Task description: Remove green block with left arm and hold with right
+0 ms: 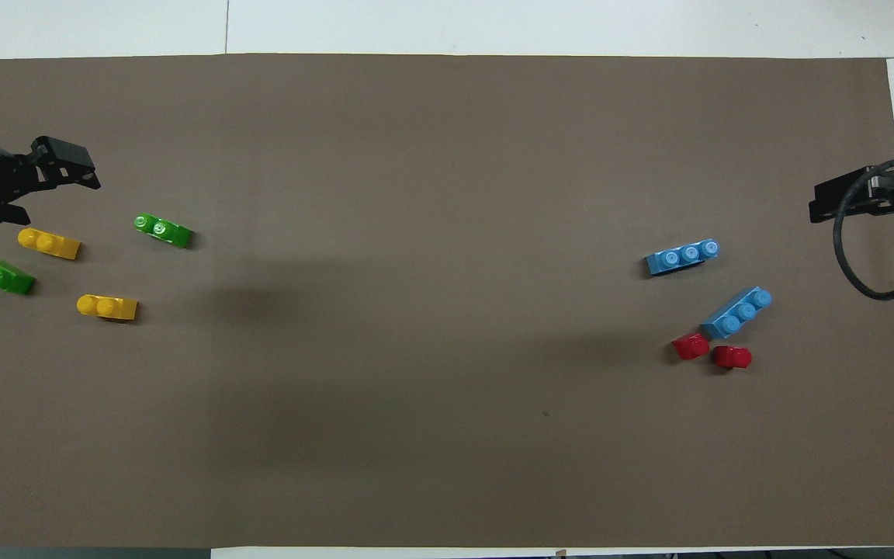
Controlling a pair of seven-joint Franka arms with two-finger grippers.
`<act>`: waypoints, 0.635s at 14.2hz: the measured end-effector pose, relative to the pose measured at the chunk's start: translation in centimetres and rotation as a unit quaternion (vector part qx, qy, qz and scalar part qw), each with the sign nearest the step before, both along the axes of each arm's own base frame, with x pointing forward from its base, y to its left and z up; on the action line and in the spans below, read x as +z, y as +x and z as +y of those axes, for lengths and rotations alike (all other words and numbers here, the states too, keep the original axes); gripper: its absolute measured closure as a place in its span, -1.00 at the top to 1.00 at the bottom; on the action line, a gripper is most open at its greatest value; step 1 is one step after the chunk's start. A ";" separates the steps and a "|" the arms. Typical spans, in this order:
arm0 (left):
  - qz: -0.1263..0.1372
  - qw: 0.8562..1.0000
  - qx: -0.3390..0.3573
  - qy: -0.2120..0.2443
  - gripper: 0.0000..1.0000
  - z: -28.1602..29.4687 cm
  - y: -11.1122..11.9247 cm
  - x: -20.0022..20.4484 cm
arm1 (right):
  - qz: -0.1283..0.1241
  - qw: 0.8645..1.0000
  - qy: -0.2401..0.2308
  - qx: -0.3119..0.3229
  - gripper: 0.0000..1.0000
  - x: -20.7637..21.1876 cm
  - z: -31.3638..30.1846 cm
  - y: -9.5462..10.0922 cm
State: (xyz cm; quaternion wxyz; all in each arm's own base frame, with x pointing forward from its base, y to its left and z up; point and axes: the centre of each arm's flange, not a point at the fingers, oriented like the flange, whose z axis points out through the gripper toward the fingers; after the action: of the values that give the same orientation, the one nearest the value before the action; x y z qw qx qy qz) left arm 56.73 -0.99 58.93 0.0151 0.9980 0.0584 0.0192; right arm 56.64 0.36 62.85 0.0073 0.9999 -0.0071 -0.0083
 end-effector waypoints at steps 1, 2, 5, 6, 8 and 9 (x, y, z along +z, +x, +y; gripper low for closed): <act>0.005 1.000 -0.020 0.000 1.00 -0.7 -1.0 1.1 | 0.003 1.000 0.000 0.000 1.00 -0.1 0.0 -0.1; 0.006 0.999 -0.035 0.000 1.00 -1.2 -1.9 2.0 | 0.006 1.000 0.001 0.000 1.00 -0.1 0.0 -0.1; -0.004 0.998 -0.059 0.000 1.00 -1.8 -3.1 3.7 | 0.008 1.000 0.002 0.000 1.00 -0.2 0.1 -0.2; -0.006 0.998 -0.064 0.001 1.00 -1.9 -3.2 3.8 | 0.008 1.000 0.002 0.000 1.00 -0.2 0.1 -0.2; -0.006 0.997 -0.079 0.006 1.00 -2.0 -3.2 3.8 | 0.008 1.000 0.002 0.000 1.00 -0.2 0.1 -0.2; -0.006 0.996 -0.086 0.012 1.00 -1.9 -3.2 3.8 | 0.008 1.000 0.002 0.000 1.00 -0.2 0.1 -0.2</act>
State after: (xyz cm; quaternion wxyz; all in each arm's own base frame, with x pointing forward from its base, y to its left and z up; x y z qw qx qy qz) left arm 53.54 -2.93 62.75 0.0052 0.9993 -0.0282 0.0243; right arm 56.48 0.46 62.68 0.0050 0.9998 -0.0065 -0.0165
